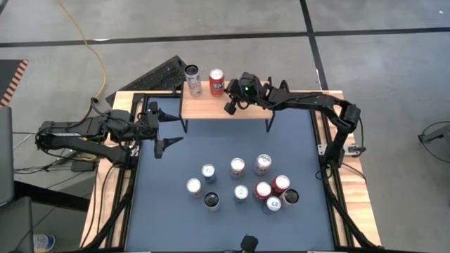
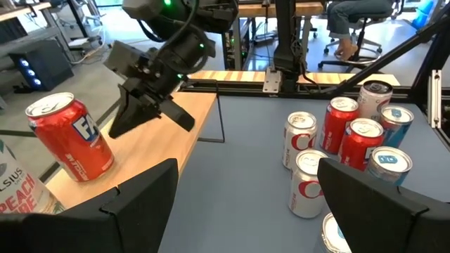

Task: Place canned beverage on shelf
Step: Adjust the orange soda can

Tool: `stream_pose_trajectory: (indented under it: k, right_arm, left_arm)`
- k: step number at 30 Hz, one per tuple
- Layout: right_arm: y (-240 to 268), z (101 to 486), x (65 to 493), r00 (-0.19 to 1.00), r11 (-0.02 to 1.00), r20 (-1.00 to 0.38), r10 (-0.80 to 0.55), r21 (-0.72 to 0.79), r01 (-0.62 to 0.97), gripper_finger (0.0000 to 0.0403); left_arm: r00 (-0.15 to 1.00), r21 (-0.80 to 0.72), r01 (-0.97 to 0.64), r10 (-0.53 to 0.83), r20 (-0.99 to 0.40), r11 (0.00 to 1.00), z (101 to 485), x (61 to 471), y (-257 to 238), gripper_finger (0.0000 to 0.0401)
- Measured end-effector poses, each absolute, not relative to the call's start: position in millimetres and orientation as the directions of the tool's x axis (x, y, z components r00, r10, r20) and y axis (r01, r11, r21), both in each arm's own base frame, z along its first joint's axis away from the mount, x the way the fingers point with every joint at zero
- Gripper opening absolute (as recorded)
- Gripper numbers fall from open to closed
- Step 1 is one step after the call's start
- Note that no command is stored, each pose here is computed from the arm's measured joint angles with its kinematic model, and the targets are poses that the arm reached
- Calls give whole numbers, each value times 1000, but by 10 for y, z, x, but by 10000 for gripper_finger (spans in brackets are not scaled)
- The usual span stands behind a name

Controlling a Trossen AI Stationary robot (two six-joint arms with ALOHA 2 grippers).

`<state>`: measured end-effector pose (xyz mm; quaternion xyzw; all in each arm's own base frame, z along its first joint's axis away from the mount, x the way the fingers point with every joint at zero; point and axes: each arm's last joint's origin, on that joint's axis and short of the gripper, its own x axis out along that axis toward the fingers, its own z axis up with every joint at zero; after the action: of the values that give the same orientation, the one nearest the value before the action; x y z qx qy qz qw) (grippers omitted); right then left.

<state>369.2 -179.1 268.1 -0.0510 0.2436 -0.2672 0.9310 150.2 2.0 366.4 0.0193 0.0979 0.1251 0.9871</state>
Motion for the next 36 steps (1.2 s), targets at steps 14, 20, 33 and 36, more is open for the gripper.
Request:
stream_pose_trajectory:
  k: [14, 20, 33, 36]
  right_arm:
    - [-1699, 2772, 3784, 789, 853, -326, -521, -236, 465, 0]
    - [-1533, 3026, 3636, 740, 804, -325, -588, -330, 494, 0]
    - [-2145, 3096, 3422, 691, 706, -187, -698, -339, 622, 0]
    - [-2256, 3076, 3401, 718, 730, -167, -676, -278, 624, 0]
  left_arm:
    - [950, 60, -244, 251, -187, 968, 3665, 1502, 20, 332]
    - [950, 48, -245, 250, -188, 968, 3664, 1503, 20, 332]
    - [950, 52, -245, 250, -188, 968, 3664, 1504, 20, 332]
    - [949, 52, -248, 253, -188, 967, 3664, 1504, 21, 332]
